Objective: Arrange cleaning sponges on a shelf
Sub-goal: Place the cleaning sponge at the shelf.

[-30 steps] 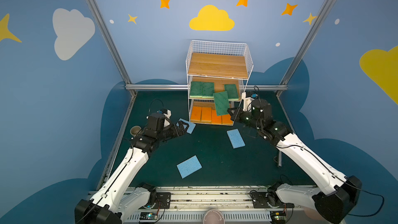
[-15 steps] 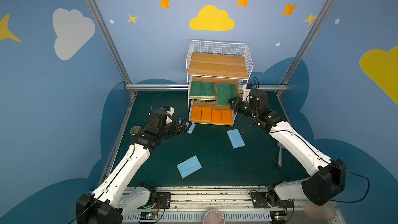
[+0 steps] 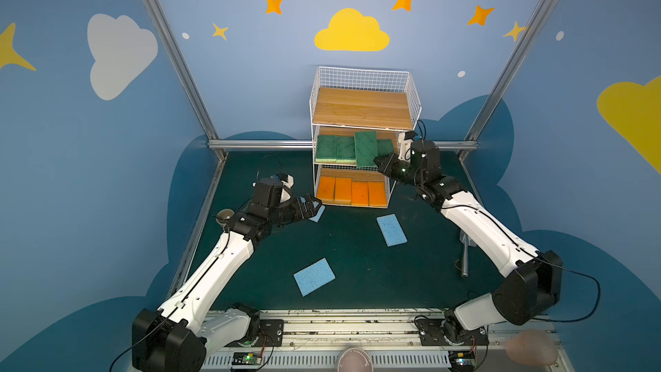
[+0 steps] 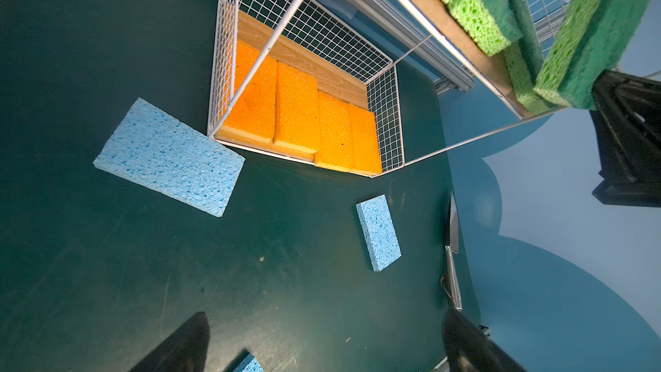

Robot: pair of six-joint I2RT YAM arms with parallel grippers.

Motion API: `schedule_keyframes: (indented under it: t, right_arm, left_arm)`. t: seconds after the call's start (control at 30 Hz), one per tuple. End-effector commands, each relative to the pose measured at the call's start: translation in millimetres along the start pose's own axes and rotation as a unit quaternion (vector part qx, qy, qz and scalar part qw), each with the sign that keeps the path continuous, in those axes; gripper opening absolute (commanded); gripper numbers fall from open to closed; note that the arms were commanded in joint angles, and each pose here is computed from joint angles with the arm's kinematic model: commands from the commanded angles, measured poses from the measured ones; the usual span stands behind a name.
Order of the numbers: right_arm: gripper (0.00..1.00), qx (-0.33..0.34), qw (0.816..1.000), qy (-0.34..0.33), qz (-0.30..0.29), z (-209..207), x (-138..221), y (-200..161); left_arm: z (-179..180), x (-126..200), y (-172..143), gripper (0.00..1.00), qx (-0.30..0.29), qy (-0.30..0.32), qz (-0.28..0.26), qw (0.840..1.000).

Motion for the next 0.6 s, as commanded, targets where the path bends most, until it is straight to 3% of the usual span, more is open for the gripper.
schedule_keyframes:
  t: [0.0,0.57]
  right_arm:
    - [0.00,-0.006,0.999,-0.012,-0.033,-2,1,21]
    - [0.00,-0.026,0.998,-0.040,-0.052,-14,-4,21]
  left_arm:
    - [-8,1,5,1.00,-0.015,-0.011,-0.004,1.000]
    - [-5,0,1,1.00,-0.014,-0.007,0.002,1.000]
Point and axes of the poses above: each gripper's point midway between its finger pads, its own x axis back along the fingers, its own z axis along the line the jaws close on, y = z × x, the point moved 5 cm from there along x, back along the fingers, and after that the axes turned 5 degrees about x, right-handed, at the moved point
